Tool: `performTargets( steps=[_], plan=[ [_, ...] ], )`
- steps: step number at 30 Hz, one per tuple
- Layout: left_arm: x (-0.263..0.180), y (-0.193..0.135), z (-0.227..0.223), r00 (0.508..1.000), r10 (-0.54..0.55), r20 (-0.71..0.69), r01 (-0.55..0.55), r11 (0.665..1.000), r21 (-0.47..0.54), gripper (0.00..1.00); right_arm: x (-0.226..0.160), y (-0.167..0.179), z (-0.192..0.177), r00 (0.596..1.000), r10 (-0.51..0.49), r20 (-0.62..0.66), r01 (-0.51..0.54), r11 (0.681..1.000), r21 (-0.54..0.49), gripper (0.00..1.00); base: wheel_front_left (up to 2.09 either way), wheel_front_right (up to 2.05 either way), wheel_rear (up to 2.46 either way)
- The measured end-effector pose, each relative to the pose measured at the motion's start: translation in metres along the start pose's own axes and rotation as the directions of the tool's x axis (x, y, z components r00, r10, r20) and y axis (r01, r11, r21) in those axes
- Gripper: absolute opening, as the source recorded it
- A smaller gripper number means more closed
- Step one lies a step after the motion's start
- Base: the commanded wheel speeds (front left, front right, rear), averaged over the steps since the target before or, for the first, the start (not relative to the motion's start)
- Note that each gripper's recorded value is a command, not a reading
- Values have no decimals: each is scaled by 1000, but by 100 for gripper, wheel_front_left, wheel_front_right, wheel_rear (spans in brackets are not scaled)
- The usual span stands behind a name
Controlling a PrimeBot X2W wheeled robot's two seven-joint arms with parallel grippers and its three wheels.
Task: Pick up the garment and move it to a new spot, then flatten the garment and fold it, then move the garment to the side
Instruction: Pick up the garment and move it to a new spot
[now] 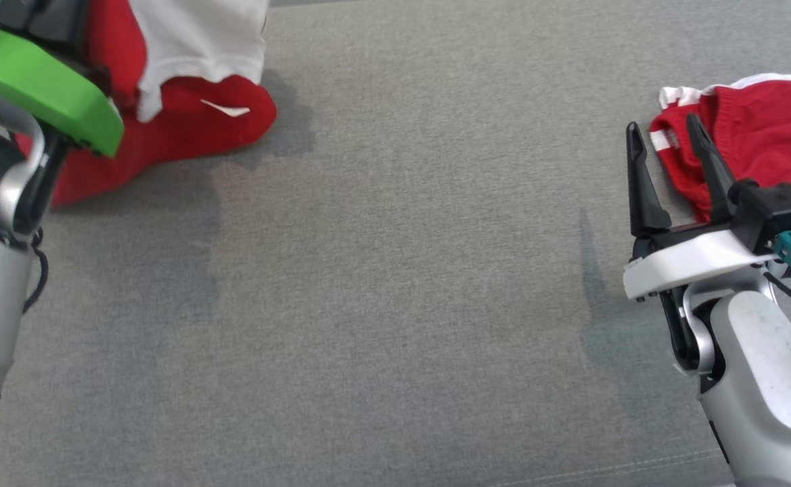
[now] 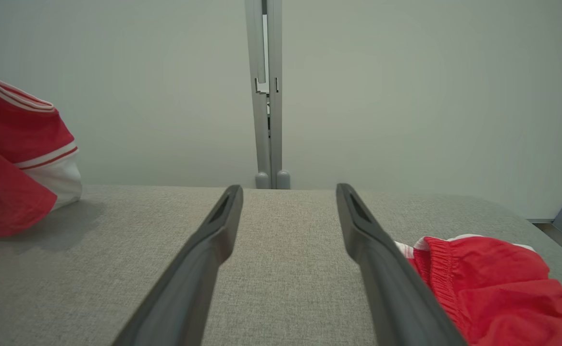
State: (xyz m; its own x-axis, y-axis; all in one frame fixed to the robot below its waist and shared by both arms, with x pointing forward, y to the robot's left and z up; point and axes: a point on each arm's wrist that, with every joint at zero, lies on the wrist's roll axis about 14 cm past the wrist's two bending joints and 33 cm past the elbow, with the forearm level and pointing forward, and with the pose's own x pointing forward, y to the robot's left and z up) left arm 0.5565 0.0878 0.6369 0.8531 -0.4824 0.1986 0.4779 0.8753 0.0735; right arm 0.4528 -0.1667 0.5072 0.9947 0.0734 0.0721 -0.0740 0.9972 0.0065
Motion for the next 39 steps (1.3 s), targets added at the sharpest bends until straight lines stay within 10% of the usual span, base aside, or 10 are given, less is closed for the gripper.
performTargets(
  steps=[17,31,39],
  plan=[
    [-31,-108,104,942,-323,87,323,946,23,0,-82,-43,39,988,-144,62,145,989,-12,100,0,0,0],
    [-41,-225,4,822,-565,-73,510,786,-350,0,-84,-13,32,997,-65,32,63,997,41,100,0,0,0],
    [-19,-248,-44,823,-557,-112,486,792,-370,0,-72,11,27,1000,8,14,-9,997,73,100,0,0,0]
  ],
)
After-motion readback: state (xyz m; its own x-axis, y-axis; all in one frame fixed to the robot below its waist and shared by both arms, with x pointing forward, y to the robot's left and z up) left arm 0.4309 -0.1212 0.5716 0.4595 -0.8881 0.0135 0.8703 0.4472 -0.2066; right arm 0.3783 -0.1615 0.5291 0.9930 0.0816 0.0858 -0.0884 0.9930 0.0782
